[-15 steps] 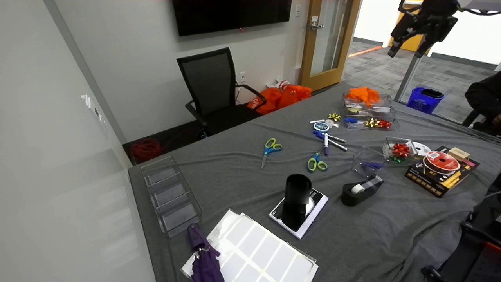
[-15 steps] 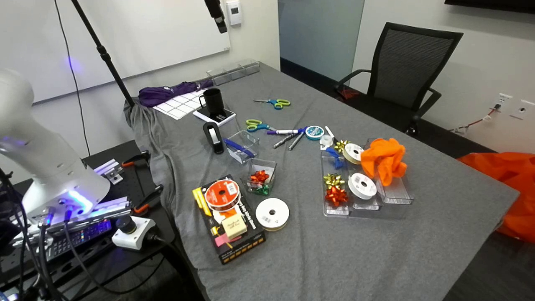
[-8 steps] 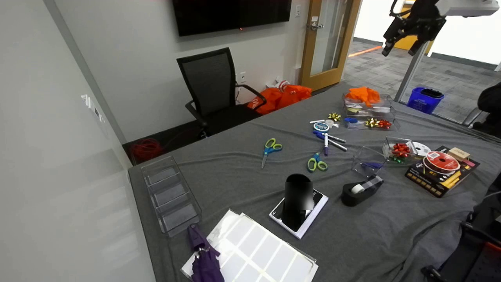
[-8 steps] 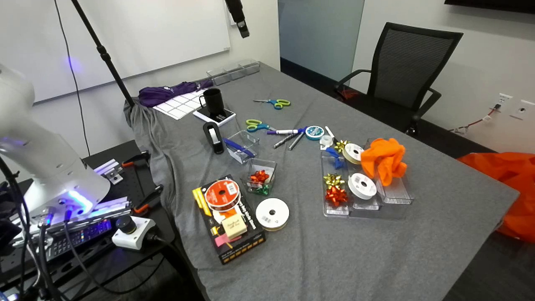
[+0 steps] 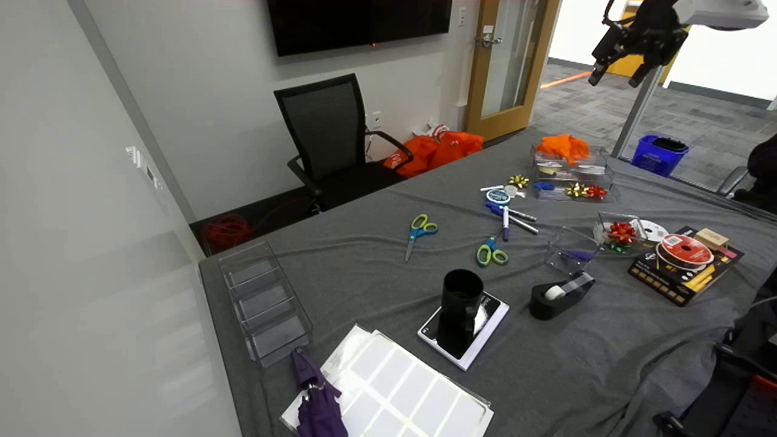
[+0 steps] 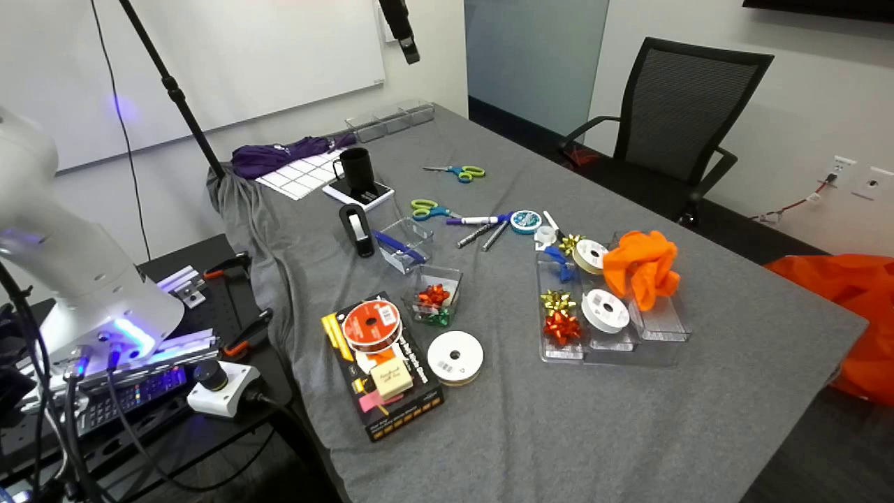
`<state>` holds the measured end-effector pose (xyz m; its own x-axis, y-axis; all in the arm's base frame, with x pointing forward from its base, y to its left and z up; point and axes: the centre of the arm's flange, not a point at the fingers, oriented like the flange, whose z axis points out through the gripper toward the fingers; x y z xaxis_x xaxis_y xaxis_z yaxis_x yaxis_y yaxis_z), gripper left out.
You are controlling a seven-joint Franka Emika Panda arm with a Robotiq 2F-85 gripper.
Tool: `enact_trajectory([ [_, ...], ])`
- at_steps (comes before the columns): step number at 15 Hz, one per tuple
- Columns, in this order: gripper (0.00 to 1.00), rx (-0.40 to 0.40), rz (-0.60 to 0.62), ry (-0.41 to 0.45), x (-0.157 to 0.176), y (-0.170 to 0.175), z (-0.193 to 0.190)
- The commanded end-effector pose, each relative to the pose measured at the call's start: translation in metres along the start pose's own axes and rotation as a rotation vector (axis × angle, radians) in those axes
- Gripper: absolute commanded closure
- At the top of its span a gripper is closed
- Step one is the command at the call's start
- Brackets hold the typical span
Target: Put the gold ribbon in the container at the front.
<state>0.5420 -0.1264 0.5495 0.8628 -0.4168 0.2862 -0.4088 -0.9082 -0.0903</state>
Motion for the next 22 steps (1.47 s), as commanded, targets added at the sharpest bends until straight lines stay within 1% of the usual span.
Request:
enact_trajectory([
  [1, 0.0, 0.038, 0.012, 0.041, 0.021, 0.017, 0.034],
  [4, 0.0, 0.033, 0.052, 0.07, 0.042, 0.03, 0.067],
  [8, 0.0, -0.036, 0.078, 0.114, 0.059, 0.045, 0.118],
  [11, 0.0, -0.098, 0.07, 0.155, 0.079, 0.064, 0.148],
  [14, 0.0, -0.138, 0.075, 0.16, 0.098, 0.087, 0.172],
  [16, 0.0, -0.146, 0.069, 0.164, 0.106, 0.102, 0.184],
  [17, 0.0, -0.133, 0.085, 0.144, 0.085, 0.091, 0.172],
  [19, 0.0, -0.14, 0.089, 0.139, 0.087, 0.095, 0.179],
  [22, 0.0, -0.136, 0.085, 0.144, 0.088, 0.091, 0.176],
])
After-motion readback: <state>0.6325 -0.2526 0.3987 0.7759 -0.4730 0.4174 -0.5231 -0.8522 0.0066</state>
